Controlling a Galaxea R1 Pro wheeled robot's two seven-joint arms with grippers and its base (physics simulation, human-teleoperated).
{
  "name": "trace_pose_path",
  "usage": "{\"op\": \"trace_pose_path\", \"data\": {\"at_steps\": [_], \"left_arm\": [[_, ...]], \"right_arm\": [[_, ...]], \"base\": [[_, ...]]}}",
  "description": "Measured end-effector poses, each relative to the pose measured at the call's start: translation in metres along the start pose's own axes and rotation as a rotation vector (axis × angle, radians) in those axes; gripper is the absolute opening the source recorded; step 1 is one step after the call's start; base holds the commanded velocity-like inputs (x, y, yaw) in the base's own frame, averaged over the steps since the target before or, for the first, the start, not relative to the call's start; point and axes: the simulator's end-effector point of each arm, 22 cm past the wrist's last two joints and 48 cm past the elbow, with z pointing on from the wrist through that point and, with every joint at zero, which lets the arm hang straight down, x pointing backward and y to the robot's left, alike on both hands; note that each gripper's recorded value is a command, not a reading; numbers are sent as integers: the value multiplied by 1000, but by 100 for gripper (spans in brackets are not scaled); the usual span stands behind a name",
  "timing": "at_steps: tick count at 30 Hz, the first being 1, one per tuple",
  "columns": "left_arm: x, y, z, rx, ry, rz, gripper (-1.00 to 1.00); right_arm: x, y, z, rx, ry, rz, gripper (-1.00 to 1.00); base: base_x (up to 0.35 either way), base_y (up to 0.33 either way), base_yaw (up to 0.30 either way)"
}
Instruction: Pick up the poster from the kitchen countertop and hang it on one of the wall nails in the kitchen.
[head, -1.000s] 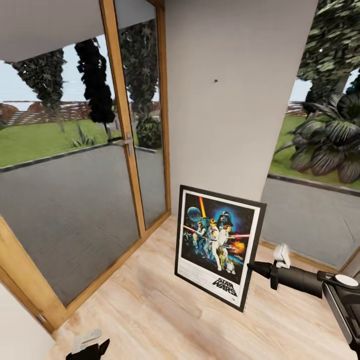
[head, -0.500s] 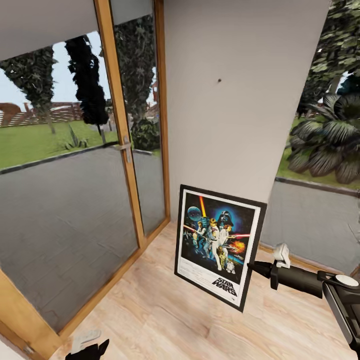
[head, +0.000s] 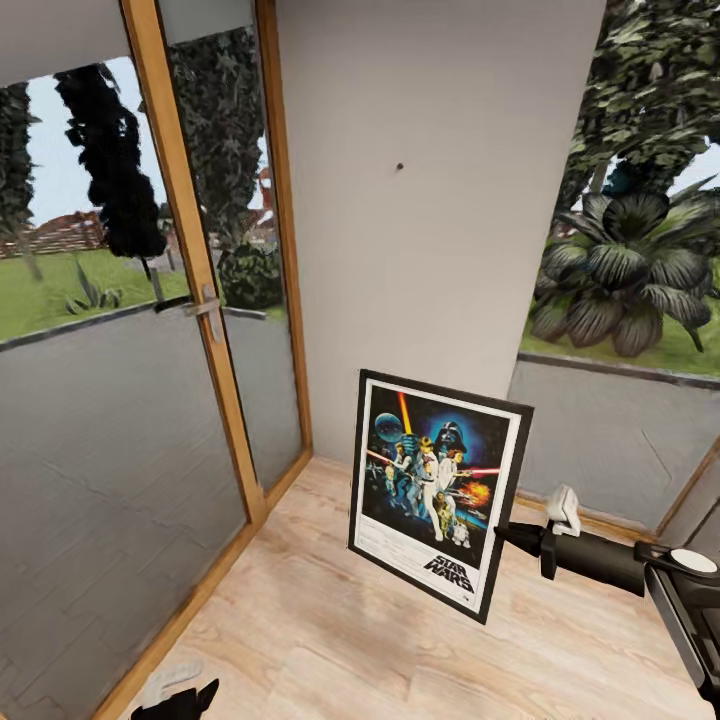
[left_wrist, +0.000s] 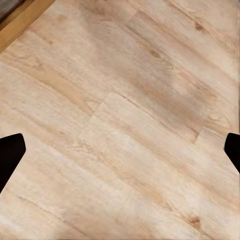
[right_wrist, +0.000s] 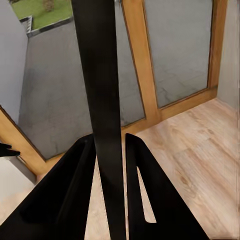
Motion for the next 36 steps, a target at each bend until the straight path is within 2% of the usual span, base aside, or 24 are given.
{"op": "trace_pose_path", "data": {"at_steps": [8, 24, 36], "left_arm": [[-3, -1, -1, 2, -7, 1, 100], [-3, -1, -1, 3, -8, 3, 100], [-5, -2, -2, 4, -11, 3, 100]], "right_arm": [[-3, 1, -2, 1, -5, -5, -100], [-4, 2, -2, 0, -6, -7, -100], [-5, 2, -2, 1, -8, -9, -100]], "base": [[180, 188, -228], [252, 252, -25], [259, 251, -270]]}}
